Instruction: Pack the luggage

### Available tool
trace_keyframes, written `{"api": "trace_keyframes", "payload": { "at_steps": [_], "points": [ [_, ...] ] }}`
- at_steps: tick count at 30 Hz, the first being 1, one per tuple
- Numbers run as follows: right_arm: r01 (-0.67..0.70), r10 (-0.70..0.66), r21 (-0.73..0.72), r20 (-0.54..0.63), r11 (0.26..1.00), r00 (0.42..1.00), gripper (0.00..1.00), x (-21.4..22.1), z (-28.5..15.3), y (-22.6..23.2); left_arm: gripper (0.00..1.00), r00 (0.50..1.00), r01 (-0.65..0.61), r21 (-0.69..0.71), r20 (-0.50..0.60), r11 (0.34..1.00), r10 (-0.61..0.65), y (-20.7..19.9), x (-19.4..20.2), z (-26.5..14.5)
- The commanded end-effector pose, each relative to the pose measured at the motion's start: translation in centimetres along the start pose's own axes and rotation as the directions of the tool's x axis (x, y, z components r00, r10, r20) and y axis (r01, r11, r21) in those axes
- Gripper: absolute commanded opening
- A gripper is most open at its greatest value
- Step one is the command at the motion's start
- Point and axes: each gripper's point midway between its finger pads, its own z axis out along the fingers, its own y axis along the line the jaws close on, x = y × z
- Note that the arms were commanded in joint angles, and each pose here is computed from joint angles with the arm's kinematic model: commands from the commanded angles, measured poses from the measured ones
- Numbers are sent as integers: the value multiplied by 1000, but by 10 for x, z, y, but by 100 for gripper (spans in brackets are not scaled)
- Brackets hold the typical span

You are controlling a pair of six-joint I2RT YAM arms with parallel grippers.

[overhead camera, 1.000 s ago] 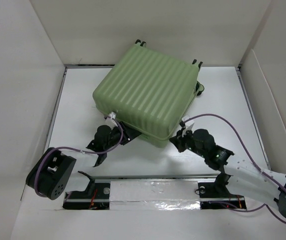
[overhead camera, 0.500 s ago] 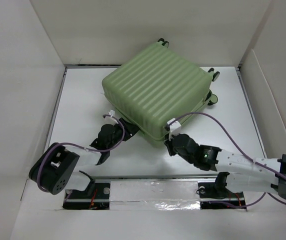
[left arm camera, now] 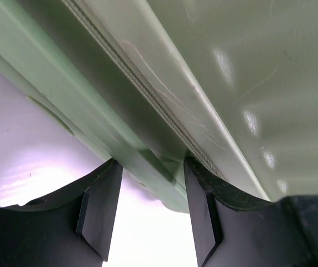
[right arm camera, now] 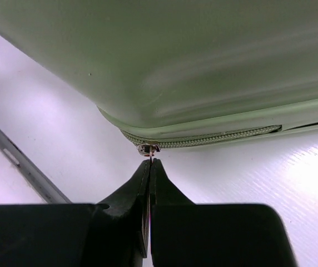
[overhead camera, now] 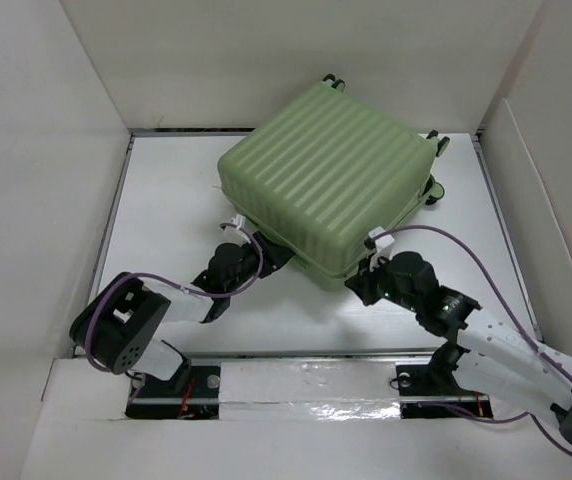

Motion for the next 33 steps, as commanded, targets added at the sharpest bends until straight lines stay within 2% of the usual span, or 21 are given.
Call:
{"api": "trace_keyframes", "payload": {
  "at_steps": [1, 3, 8, 11, 13, 15, 16, 17, 19, 20, 22, 25, 28, 30, 33],
  "points": [
    [50, -45, -180, 29, 982, 999, 0, -20, -8, 22, 46, 994, -30, 107, 111, 994, 18, -39, -35, 10],
    [50, -52, -252, 1, 966, 999, 0, -10, -7, 45, 46, 994, -38, 112, 106, 993, 27, -41, -35, 13],
    [27, -61, -318, -98, 948, 993, 0, 26, -14, 86, 43, 996, -31, 127, 89, 991, 19, -43, -30, 23],
    [24, -63, -362, -94, 932, 994, 0, 24, -22, 111, 37, 995, -13, 148, 103, 989, -3, -47, -33, 26],
    [29, -62, -351, -83, 936, 995, 0, 21, -20, 120, 29, 995, -2, 154, 103, 988, -14, -49, -30, 28],
    [15, -22, -328, -16, 944, 1000, 0, 0, -12, 126, 28, 997, -4, 171, 77, 985, -9, -58, -15, 29],
    [9, -17, -306, -22, 952, 1000, 0, 2, -2, 125, 27, 997, -6, 174, 79, 985, -8, -62, -13, 30],
    [-6, 20, -321, 39, 947, 999, 0, -18, 2, 137, 25, 997, -7, 178, 73, 984, -6, -65, -9, 30],
    [-20, 36, -236, 62, 971, 997, 0, -21, 26, 130, 20, 998, -8, 177, 58, 984, -3, -66, 0, 32],
    [-49, 76, -239, 107, 970, 991, 0, -32, 32, 136, 18, 999, -6, 181, 48, 983, -3, -67, 5, 31],
    [-63, 92, -174, 162, 983, 983, 0, -45, 44, 130, 9, 999, -6, 181, 32, 984, 0, -64, 9, 30],
    [-93, 131, -160, 246, 983, 960, 0, -63, 50, 130, 0, 1000, -10, 171, 23, 985, 6, -58, 13, 27],
    [-65, 107, -146, 303, 987, 947, 0, -88, 56, 137, 0, 1000, -19, 168, 14, 986, 17, -55, 16, 25],
    [-35, 55, -78, 271, 996, 961, 0, -81, 76, 130, 0, 999, -33, 175, -7, 984, 35, -58, 26, 24],
    [-21, 43, -75, 307, 997, 951, 0, -96, 97, 135, 3, 998, -59, 187, -17, 981, 64, -62, 34, 24]
  ]
}}
